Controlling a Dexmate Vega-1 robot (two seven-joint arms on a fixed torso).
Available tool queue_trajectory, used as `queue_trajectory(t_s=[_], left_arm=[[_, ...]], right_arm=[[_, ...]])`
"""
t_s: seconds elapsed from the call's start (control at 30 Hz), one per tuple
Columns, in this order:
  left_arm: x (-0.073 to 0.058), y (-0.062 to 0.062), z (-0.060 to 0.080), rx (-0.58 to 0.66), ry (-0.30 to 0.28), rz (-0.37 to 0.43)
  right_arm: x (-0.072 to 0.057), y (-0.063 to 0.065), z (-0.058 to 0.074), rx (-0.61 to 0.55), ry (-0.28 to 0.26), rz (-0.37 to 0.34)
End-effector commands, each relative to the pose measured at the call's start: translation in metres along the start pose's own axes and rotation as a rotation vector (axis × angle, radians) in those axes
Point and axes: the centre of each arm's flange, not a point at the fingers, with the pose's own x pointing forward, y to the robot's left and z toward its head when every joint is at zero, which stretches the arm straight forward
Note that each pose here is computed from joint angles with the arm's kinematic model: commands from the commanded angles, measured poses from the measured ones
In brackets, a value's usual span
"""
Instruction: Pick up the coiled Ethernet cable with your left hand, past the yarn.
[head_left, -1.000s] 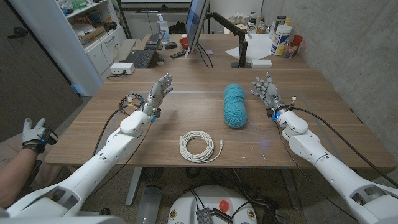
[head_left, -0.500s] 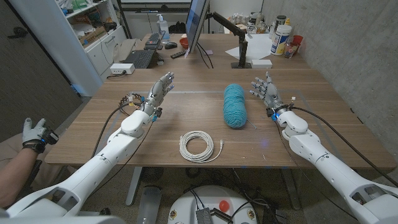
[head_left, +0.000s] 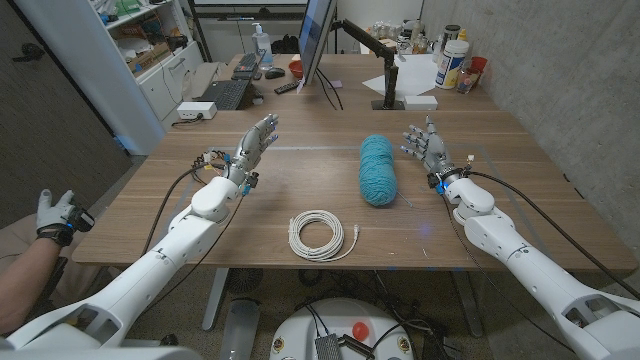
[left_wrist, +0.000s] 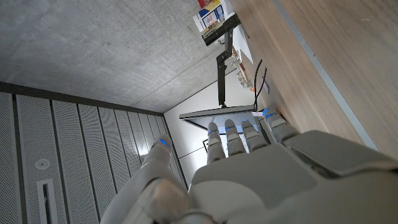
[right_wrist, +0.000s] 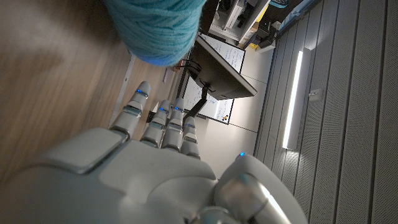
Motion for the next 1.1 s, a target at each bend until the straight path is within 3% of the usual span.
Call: queue_trajectory(t_s=[0.03,0.13,1.1], left_arm=[[-0.0008,-0.0013,0.0050,0.012,0.000,-0.014],[-0.0013,-0.0040,0.0012,-0.029,0.000,-0.024],[-0.0079,-0.0106,-0.0037,-0.010,0.012,-0.059]], right_arm=[[0.0005,-0.0003,-0.0001,-0.004,-0.003,0.000],[0.0003,-0.0005,0.0001,-0.003,-0.006,-0.002],[-0.0012,-0.0012,0.0018,0.013,-0.052,-0.023]])
